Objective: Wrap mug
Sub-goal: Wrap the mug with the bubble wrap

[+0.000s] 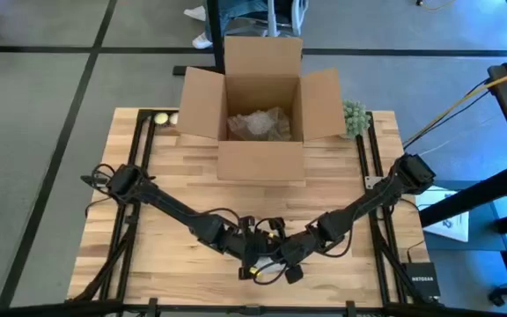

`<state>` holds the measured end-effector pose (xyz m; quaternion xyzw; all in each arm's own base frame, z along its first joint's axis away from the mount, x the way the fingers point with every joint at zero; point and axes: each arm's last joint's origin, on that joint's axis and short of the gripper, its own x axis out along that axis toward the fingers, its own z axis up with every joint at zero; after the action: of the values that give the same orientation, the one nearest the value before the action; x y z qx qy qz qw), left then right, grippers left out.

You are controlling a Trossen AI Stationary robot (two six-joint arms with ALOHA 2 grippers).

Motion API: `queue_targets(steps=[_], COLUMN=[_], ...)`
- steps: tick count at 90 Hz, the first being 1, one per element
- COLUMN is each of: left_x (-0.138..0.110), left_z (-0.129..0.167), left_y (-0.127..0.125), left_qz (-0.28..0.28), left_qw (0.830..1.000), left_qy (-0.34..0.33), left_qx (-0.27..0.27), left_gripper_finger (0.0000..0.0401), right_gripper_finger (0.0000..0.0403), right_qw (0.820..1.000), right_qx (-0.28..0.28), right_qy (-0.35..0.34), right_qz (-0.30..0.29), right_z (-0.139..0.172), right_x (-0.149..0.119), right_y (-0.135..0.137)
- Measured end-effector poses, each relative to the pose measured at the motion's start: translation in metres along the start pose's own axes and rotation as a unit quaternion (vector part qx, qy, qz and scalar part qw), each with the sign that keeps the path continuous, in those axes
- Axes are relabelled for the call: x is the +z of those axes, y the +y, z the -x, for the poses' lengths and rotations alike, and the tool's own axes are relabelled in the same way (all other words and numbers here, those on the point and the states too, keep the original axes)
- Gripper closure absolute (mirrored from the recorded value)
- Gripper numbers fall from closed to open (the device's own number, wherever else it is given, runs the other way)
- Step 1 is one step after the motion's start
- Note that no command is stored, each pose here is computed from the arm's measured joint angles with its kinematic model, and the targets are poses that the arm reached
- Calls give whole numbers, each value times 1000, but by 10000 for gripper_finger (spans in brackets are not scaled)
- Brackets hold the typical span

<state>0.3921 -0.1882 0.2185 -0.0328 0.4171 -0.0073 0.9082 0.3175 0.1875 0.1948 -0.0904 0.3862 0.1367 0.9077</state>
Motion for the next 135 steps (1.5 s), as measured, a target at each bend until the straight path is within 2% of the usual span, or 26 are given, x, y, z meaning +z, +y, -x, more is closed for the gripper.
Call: queue_targets(steps=[11, 20, 39, 47, 54, 66, 80, 108, 135], left_x=[0, -1, -11, -21, -32, -44, -39, -20, -23], left_z=[11, 26, 60, 64, 58, 36, 19, 22, 24], left_y=[-4, -4, 1, 4, 8, 15, 22, 6, -3], left_qz=[-4, 3, 23, 31, 37, 36, 12, -37, -31], left_qw=[1000, 1000, 993, 985, 981, 984, 987, 989, 990], left_qy=[2, 9, 31, 51, 64, 36, -33, -116, -121], left_qx=[-4, 18, 109, 159, 177, 168, 158, 84, 68], left_gripper_finger=[401, 401, 401, 401, 401, 401, 401, 401, 401], right_gripper_finger=[402, 402, 402, 402, 402, 402, 402, 402, 402], right_qw=[1000, 1000, 1000, 1000, 1000, 1000, 1000, 1000, 1000], right_qx=[-2, -3, -2, -2, -2, -2, -2, 1, -3], right_qy=[3, 2, -3, -3, -3, -4, -4, 1, -2], right_qz=[1, 1, 1, 1, 1, 1, 1, 3, 2], right_z=[0, -1, -1, -1, -1, -1, -1, -2, -2], right_x=[-1, -1, 0, 0, 0, 0, 0, -2, -1], right_y=[0, 0, 0, 0, 0, 0, 0, 1, 0])
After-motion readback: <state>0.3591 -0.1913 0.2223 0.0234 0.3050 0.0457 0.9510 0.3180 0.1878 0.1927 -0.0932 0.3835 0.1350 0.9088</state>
